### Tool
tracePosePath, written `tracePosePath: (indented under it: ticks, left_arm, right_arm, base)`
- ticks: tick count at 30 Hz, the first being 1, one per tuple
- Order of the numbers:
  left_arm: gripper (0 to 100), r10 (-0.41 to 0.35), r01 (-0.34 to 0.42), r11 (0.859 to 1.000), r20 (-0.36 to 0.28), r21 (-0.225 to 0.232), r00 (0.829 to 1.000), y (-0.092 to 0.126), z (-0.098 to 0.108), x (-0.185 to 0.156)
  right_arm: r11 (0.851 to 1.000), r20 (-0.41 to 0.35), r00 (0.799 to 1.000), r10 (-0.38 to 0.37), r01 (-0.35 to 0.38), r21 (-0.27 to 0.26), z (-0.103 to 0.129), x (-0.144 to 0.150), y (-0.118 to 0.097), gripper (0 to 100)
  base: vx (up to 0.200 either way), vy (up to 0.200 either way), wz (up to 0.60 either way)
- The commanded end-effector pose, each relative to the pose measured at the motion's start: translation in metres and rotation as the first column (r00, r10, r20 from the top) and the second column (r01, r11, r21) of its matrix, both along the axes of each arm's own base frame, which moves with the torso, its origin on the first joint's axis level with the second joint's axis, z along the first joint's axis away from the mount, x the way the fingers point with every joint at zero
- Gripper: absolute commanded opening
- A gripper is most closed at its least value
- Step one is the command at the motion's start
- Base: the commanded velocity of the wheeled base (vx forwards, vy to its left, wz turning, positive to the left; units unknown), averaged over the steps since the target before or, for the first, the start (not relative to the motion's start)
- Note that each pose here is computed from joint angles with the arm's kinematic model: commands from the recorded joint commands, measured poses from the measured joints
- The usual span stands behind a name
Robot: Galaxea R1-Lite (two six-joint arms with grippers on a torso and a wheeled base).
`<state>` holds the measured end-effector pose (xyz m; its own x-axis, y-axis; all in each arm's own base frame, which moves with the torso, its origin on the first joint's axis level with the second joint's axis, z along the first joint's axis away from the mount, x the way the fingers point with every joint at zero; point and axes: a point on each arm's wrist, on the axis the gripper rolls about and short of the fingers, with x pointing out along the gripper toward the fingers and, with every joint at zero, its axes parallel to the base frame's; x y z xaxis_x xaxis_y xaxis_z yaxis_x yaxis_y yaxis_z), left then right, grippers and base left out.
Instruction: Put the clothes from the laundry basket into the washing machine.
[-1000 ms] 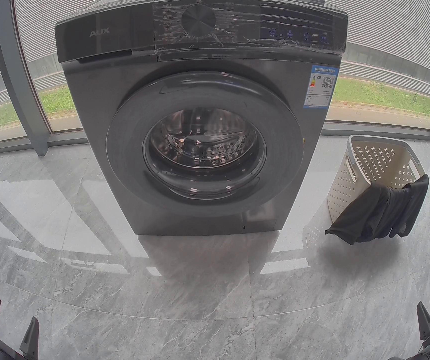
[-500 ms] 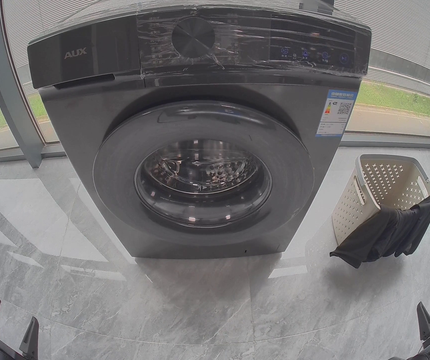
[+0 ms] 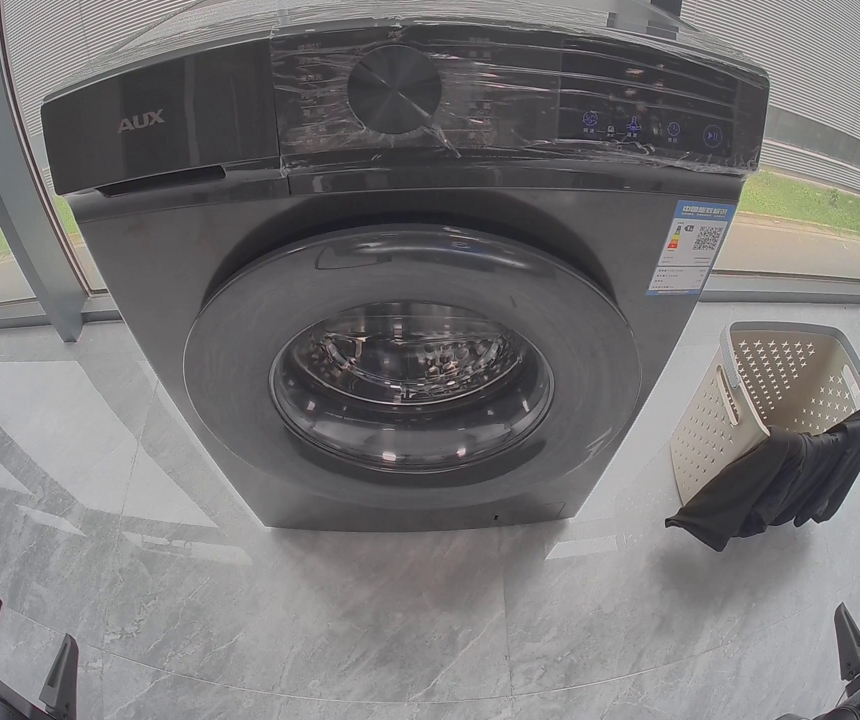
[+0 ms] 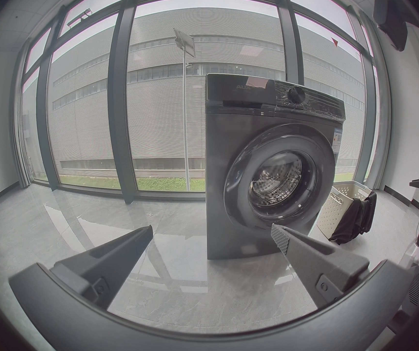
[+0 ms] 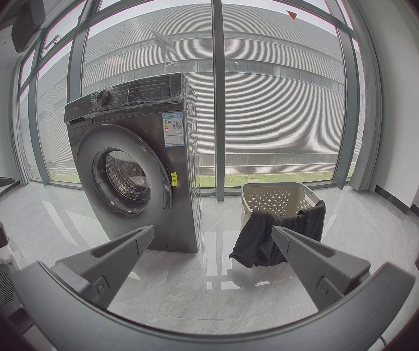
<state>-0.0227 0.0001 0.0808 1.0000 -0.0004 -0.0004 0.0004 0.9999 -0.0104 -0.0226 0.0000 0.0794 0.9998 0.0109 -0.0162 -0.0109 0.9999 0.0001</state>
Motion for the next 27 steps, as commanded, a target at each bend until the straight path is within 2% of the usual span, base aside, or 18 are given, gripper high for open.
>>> tracePosePath:
  ticks: [1,27]
  left_arm:
    - [100,0.002,-0.002,1.000,-0.001,0.000,1.000,0.0000,-0.0053,0.0000]
    - [100,0.002,-0.002,1.000,-0.001,0.000,1.000,0.0000,-0.0053,0.0000]
  right_arm:
    - [1.000,-0.011,1.000,0.001,-0.001,0.000,-0.0032,0.0008,0.0000,100]
    - [1.000,-0.011,1.000,0.001,-0.001,0.000,-0.0032,0.0008,0.0000,100]
  base:
    - [0.000,-0.200,0.00]
    - [0.000,-0.200,0.00]
